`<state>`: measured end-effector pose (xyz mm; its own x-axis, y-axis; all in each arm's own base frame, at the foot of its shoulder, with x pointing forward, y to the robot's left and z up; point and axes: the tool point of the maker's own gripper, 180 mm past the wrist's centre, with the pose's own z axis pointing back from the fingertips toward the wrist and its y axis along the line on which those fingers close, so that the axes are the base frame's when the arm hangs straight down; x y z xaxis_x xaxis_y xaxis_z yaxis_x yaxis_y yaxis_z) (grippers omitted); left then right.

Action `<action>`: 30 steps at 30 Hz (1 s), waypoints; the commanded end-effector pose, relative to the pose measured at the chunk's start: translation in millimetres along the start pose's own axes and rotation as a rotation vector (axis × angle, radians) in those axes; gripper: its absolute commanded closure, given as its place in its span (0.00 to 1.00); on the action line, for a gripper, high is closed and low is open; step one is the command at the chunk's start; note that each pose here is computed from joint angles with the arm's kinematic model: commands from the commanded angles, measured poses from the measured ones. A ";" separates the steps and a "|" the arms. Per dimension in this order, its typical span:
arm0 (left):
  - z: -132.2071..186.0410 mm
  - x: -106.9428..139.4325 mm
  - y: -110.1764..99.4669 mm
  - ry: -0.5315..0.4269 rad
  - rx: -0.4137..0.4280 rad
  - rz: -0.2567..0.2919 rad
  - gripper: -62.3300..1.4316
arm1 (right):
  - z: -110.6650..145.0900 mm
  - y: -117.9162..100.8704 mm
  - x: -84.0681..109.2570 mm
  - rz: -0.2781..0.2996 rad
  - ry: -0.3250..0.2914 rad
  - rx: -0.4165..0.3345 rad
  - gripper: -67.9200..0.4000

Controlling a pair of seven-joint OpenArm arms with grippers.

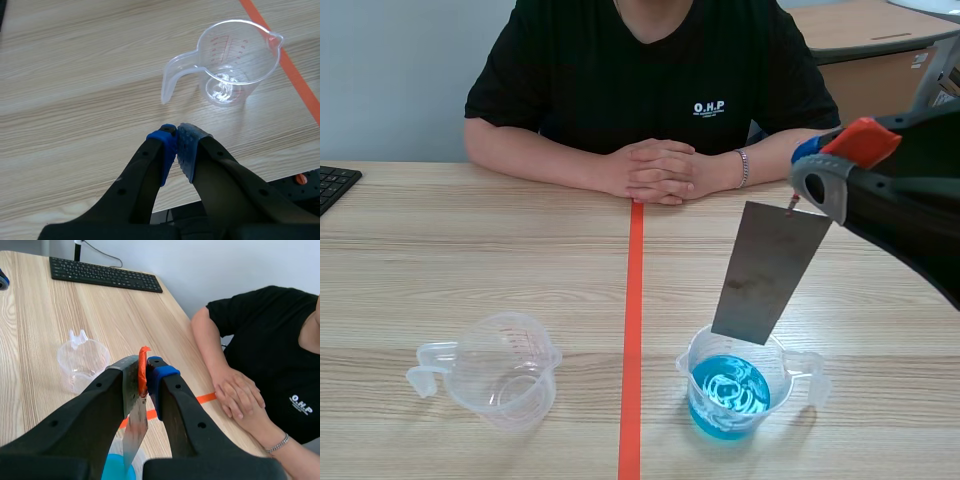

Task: Do the redox reaction experiment.
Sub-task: 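Point at the plate with the left hand, then lower the plate into the blue solution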

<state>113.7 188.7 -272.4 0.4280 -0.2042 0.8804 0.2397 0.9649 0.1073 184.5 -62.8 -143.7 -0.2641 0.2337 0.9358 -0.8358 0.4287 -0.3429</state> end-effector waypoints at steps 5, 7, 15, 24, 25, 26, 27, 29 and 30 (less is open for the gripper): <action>1.0 3.4 -1.4 -0.013 -0.003 0.000 0.91 | -1.5 5.9 -4.5 -0.032 -0.030 0.018 0.97; 1.0 3.4 -1.4 -0.013 -0.003 0.000 0.91 | -1.1 7.3 -5.5 -0.034 -0.037 0.021 0.97; 1.1 2.0 -1.2 -0.007 -0.003 0.000 0.91 | -2.9 2.2 -19.1 -0.062 -0.040 0.010 0.97; 1.1 2.0 -1.2 -0.007 -0.003 0.000 0.91 | -11.4 5.2 -42.3 -0.092 -0.026 0.028 0.97; 1.1 2.0 -1.2 -0.007 -0.003 0.000 0.91 | -12.0 5.2 -44.9 -0.099 -0.026 0.029 0.97; 1.1 2.0 -1.2 -0.007 -0.003 0.000 0.91 | -12.6 5.5 -47.5 -0.105 -0.028 0.030 0.97; 1.1 2.0 -1.2 -0.007 -0.003 0.000 0.91 | -13.3 5.9 -50.5 -0.111 -0.027 0.030 0.97; 1.1 2.0 -1.2 -0.007 -0.003 0.000 0.91 | -15.2 6.4 -55.5 -0.121 -0.031 0.033 0.97; 1.1 2.0 -1.2 -0.007 -0.003 0.000 0.91 | -16.0 7.5 -59.1 -0.127 -0.027 0.034 0.97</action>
<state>113.4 188.9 -273.2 0.4320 -0.2068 0.8779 0.2406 0.9645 0.1088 198.3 -60.9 -212.4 -0.1380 0.1829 0.9734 -0.8854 0.4177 -0.2040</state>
